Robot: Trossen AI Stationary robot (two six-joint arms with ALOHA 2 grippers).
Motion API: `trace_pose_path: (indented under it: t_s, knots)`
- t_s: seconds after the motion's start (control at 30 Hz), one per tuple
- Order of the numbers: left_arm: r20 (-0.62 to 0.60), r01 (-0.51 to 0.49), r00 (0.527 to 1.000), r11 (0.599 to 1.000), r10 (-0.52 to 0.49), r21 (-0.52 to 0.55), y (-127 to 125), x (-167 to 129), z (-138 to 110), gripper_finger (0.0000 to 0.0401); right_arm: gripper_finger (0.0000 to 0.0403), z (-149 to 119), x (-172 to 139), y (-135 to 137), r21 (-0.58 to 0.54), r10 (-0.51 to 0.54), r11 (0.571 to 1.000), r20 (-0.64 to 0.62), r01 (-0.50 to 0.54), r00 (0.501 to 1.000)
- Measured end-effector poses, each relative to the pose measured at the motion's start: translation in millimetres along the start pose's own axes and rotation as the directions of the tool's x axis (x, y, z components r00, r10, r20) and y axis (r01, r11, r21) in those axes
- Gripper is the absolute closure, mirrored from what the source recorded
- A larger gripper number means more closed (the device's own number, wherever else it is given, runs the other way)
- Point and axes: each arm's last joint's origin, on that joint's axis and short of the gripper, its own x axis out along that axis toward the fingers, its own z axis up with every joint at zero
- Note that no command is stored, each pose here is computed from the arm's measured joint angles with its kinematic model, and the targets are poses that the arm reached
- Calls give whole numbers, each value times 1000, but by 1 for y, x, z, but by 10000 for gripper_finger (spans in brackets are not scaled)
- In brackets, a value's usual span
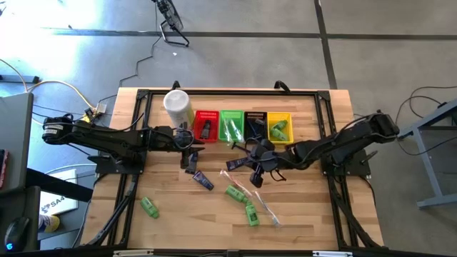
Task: Pick & Place Travel size toiletries
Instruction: Put the blue razor into the black bin
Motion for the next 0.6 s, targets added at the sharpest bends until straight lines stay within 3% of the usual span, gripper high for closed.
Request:
trace_pose_path:
  t_s: [0.37,0.6]
  knots:
    - [0,0,1000,1000,0,0,0,0,0,313,401,-14,-5,11,74,36,997,-83,-30,996]
    - [0,-1,1000,1000,1,0,0,0,0,313,401,-25,-7,-3,54,-171,982,-134,179,976]
